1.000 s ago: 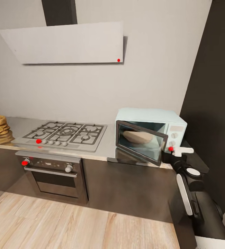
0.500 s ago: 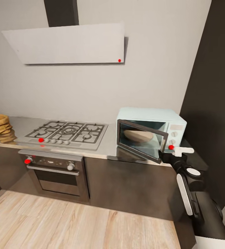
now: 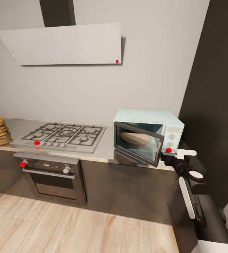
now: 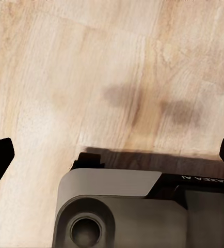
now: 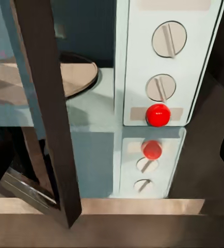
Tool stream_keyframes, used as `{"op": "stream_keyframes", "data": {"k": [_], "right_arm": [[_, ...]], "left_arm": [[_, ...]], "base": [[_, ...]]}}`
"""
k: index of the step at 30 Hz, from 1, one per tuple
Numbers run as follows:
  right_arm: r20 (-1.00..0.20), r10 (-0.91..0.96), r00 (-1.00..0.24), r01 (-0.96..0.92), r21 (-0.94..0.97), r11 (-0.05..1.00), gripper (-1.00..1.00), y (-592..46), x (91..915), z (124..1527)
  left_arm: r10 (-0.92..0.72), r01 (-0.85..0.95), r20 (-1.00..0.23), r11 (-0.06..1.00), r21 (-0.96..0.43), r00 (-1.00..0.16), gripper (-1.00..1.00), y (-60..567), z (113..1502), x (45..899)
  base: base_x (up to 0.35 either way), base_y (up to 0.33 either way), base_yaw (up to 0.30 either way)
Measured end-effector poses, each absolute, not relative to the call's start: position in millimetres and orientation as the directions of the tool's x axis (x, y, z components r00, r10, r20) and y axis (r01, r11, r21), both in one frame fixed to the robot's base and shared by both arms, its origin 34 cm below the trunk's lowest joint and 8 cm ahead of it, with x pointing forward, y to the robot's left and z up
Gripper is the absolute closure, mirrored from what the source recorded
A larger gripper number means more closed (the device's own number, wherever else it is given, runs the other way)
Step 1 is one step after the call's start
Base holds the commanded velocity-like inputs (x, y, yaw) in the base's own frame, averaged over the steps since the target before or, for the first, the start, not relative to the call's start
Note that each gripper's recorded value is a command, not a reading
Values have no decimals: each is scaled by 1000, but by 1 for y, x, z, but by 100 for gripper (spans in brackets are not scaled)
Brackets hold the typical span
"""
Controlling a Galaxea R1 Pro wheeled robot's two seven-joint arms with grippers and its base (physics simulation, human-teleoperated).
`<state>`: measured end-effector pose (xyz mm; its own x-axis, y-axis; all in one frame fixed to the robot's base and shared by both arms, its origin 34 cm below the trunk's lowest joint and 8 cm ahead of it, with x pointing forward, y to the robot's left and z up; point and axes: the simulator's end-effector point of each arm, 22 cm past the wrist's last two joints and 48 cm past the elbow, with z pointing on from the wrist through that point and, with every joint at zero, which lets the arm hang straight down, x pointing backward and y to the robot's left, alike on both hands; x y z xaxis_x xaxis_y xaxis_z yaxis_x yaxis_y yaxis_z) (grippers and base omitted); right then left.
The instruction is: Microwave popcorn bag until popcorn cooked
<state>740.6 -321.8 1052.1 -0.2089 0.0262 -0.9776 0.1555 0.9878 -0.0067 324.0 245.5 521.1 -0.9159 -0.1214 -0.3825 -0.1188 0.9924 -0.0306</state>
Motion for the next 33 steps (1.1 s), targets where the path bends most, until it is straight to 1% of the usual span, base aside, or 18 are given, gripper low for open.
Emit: {"op": "stream_keyframes", "data": {"k": [4, 14, 20, 25, 29, 33], "right_arm": [[-977, 26, -210, 156, -7, 988, -100, -322, 741, 1052], [-978, 16, -209, 161, -19, 987, -100, -328, 740, 1052], [-978, 14, -208, 163, -20, 986, -100, -330, 740, 1053], [-978, 14, -209, 163, -21, 986, -100, -330, 740, 1053], [-978, 15, -206, 169, -20, 985, -100, -330, 740, 1054], [-979, 19, -205, 176, -17, 984, -100, -332, 740, 1054]], "left_arm": [[-121, -119, -383, 992, -31, -916, -100, 245, 521, 324], [-121, -118, -383, 993, -30, -916, -100, 245, 521, 324], [-121, -119, -383, 992, -31, -916, -100, 245, 521, 324], [-121, -118, -383, 993, -31, -916, -100, 245, 521, 324], [-123, -121, -383, 992, -30, -915, -100, 247, 521, 324], [-121, -119, -383, 992, -30, -916, -100, 246, 521, 324]], "base": [[63, -163, 0], [7, -12, 0], [136, -98, 0], [17, -8, 0], [200, -1, 0], [37, 0, 0]]}}
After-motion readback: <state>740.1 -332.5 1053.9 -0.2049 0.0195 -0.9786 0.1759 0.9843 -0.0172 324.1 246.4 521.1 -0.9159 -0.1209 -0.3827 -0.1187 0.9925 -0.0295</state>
